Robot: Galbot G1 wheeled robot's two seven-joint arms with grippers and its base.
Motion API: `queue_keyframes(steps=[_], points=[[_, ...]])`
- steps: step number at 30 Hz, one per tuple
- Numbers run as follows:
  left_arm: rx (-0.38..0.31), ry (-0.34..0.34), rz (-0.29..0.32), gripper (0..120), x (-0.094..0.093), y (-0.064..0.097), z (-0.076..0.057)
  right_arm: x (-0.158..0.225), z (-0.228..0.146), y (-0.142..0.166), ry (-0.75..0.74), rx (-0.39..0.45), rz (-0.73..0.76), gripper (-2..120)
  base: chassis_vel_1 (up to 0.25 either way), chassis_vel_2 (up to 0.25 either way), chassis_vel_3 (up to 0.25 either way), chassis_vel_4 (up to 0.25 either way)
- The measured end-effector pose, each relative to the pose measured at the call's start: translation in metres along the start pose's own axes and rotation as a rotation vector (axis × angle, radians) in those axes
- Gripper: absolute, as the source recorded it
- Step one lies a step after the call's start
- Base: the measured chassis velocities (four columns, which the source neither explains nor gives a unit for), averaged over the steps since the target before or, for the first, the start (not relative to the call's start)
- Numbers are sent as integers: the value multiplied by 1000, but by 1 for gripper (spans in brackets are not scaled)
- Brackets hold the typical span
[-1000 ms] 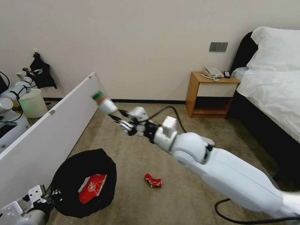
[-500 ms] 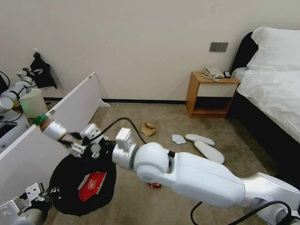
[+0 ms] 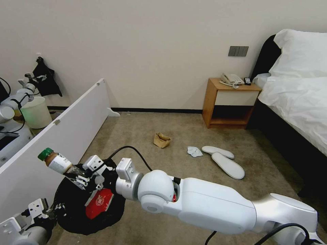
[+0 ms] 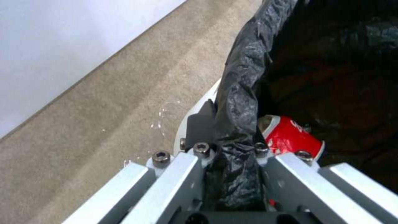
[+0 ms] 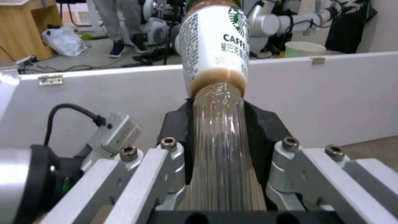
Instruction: Pick up the trash bin, then pick up the garbage from the floor and place it into the trash bin.
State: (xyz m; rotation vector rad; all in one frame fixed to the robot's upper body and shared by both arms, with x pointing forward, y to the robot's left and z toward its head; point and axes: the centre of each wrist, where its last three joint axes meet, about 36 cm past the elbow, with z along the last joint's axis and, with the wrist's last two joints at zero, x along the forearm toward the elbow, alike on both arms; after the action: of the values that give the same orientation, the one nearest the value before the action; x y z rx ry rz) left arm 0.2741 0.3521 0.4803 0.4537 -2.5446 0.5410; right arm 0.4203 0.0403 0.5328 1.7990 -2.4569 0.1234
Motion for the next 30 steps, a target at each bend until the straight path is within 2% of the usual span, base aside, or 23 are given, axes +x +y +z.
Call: queue_keyframes(steps=[11, 30], points=[[2, 5, 2, 2, -1, -1, 2, -1, 37, 5, 44, -1, 10, 25, 0, 0, 0, 0], [7, 14, 6, 2, -5, -2, 5, 1, 69, 0, 87, 1, 24, 25, 0, 0, 0, 0]])
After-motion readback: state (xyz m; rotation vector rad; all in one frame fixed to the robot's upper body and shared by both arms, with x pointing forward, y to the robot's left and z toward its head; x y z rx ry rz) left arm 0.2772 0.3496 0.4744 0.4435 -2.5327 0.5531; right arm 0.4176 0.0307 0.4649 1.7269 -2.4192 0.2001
